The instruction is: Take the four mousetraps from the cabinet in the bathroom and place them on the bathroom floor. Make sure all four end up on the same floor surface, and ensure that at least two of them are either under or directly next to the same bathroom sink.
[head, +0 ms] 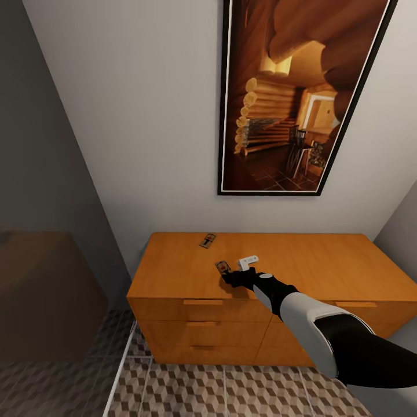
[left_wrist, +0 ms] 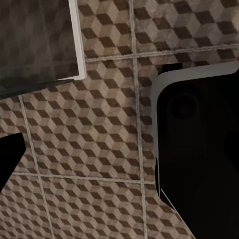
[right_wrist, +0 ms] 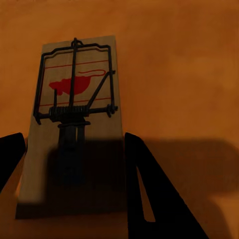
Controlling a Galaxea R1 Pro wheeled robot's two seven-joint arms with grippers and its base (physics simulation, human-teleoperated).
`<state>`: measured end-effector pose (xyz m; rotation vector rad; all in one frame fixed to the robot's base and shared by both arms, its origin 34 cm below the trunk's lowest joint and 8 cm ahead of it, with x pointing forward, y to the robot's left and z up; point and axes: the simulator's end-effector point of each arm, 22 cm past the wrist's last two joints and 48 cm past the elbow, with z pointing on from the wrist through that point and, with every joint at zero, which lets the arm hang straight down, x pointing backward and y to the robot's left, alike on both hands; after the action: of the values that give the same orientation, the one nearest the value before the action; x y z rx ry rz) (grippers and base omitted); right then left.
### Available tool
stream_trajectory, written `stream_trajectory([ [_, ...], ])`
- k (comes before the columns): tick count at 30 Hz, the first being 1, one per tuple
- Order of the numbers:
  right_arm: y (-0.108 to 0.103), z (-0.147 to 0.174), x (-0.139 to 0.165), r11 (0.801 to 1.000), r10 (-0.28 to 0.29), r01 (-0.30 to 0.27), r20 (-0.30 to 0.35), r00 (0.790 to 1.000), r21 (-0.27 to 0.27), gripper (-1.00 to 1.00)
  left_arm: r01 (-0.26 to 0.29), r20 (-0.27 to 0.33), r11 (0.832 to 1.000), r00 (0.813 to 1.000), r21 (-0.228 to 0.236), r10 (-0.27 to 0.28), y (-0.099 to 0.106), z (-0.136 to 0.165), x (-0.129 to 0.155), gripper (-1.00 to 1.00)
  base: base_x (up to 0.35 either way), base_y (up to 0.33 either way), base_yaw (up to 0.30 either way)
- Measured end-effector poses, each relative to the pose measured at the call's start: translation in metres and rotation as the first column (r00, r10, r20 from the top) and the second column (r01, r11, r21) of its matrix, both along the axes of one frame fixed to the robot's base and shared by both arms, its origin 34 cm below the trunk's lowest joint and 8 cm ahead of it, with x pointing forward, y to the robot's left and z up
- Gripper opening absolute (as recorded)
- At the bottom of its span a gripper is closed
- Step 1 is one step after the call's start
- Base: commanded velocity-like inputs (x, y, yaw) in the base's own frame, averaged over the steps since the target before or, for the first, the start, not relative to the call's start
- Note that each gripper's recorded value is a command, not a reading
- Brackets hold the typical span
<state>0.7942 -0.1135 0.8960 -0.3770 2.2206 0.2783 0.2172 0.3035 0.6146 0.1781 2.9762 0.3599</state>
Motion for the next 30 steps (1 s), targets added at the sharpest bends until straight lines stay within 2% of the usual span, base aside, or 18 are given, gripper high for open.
stream_trajectory([
  [30, 0.0021, 0.0070, 0.0056, 1.000, 0.000, 0.000, 0.020, 1.000, -0.003, -1.00, 0.000, 0.001, 1.000, 1.000, -0.001, 0.000, -0.0006, 0.0000, 0.0001, 1.00, 0.000, 0.000, 0.000],
])
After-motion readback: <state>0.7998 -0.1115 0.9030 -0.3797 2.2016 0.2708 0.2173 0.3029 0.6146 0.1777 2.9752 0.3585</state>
